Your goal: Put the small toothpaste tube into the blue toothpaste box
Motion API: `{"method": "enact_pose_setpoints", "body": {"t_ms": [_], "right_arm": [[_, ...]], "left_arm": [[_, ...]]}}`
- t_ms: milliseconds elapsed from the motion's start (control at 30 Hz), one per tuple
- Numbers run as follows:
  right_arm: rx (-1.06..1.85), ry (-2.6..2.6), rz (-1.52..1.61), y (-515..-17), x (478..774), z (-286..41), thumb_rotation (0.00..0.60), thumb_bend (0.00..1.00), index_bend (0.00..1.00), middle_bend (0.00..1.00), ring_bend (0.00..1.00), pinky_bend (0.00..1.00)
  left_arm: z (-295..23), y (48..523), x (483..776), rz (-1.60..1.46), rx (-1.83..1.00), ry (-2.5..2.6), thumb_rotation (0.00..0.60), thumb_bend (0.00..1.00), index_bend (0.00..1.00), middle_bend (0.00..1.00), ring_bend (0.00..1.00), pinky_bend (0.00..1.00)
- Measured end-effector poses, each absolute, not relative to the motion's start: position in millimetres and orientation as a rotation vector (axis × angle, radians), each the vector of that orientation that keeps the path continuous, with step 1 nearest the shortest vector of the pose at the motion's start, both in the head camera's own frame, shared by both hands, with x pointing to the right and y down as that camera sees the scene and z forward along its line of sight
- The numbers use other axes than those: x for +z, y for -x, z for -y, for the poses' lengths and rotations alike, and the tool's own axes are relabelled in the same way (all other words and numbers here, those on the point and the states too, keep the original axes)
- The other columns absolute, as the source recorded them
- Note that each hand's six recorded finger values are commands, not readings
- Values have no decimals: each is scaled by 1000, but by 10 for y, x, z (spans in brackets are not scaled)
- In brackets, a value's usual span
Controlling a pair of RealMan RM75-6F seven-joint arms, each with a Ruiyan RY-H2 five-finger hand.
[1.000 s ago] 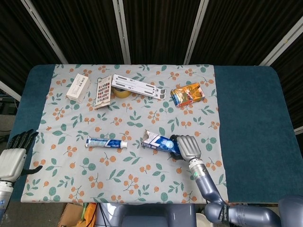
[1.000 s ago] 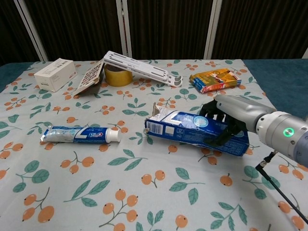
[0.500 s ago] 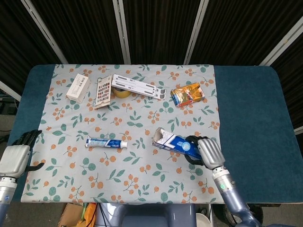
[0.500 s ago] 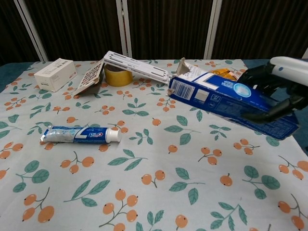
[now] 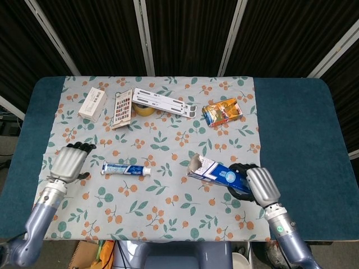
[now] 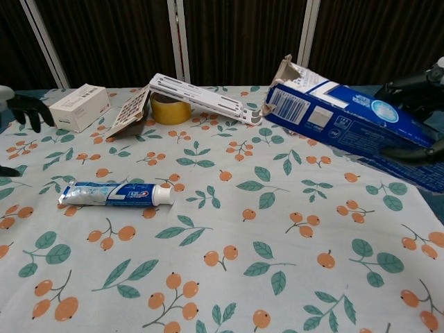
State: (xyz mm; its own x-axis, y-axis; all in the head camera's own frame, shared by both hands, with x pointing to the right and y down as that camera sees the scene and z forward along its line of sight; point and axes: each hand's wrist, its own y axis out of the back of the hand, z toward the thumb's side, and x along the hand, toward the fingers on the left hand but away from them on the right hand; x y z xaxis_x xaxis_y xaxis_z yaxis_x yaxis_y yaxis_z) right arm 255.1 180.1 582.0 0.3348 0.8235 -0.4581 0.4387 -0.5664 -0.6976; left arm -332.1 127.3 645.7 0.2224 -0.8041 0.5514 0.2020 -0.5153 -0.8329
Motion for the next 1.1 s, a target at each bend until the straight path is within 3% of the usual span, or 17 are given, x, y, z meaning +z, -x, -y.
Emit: {"method": "enact_pose_setpoints", "body": {"t_ms": [267,600,667,867,1100], "right_arm": [[1112,2157,1153,-2601,5755,-1739,600,305,419,530,464,421],[1104,2163,1164,-2612,5727,-1728,600,305,419,530,464,421],[1101,2164,1171,-2615,5716,-1722,600,305,419,530,464,421],[1098,2168,1190,-2636,5700,-1708,600,305,419,530,464,421],[1093,2171,1207,-2649,5682,-1696,600,305,419,530,464,421]], "left_arm": [[-1285,2845,6874,-437,-1438,1645,600,141,347,408,362,422],[-1352,2462,7147,-384,-1416,1677,600,181,373,430,376,431],[-1375,2430,7206,-378,-1425,1682,600,220,411,471,406,460],[-1418,2366,7285,-394,-1430,1691,600,426,646,717,630,652],[-1391,2369,7208,-440,-1380,1669,600,458,695,768,676,691]]}}
